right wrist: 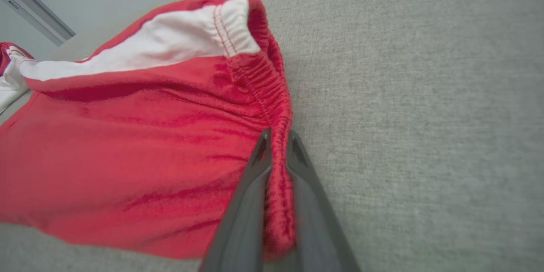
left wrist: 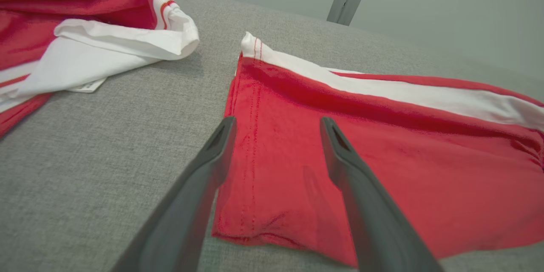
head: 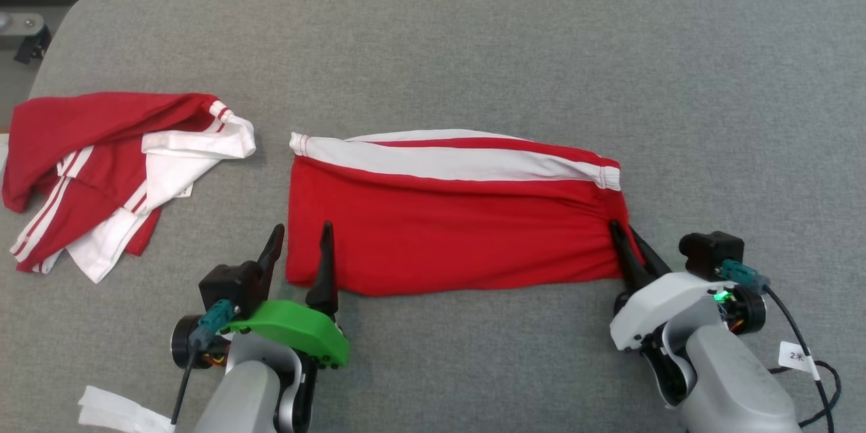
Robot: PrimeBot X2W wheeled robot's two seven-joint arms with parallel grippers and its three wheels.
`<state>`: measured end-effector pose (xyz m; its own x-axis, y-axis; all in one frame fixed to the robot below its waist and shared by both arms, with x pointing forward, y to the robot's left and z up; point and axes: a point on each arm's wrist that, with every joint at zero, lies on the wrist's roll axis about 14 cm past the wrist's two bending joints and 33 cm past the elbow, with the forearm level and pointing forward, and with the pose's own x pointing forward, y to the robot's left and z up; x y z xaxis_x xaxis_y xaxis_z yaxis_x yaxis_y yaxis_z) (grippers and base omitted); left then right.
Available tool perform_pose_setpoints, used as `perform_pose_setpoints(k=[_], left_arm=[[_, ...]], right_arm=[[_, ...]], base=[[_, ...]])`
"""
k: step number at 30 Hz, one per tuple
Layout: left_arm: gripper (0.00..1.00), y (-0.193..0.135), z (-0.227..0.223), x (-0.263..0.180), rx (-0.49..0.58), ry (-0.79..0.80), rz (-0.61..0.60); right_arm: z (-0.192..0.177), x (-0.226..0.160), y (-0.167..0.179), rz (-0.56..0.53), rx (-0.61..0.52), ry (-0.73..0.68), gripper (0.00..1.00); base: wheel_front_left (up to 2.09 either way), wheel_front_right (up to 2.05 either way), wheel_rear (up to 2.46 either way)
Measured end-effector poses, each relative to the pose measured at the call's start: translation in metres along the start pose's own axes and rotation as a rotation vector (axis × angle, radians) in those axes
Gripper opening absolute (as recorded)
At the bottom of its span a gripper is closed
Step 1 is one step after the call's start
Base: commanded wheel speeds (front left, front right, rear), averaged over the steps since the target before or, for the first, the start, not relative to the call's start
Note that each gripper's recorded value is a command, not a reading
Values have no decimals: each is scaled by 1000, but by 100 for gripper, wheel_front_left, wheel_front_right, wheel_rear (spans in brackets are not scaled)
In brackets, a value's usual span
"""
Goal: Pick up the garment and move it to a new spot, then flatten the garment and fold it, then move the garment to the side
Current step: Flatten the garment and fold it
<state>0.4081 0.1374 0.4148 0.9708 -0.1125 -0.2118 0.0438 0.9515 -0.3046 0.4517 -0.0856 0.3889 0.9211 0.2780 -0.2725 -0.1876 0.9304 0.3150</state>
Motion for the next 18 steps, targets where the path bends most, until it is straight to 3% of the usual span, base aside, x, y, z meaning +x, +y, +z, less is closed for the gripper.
perform_pose_setpoints(k=[5,11,14,18], left_arm=[[100,-6,3,1,6,-8,-19],[100,-15,0,-3,9,0,-47],[100,-23,0,-4,14,-1,-70],[100,-28,-3,-9,5,7,-84]], right_arm=[[18,-11,-39,-118,15,-57,0],[57,-35,-106,-280,-62,-145,0],[75,-39,-110,-299,-59,-198,0],[75,-31,-77,-218,-52,-207,0]], base=[[0,0,0],[0,0,0],[0,0,0],[0,0,0]])
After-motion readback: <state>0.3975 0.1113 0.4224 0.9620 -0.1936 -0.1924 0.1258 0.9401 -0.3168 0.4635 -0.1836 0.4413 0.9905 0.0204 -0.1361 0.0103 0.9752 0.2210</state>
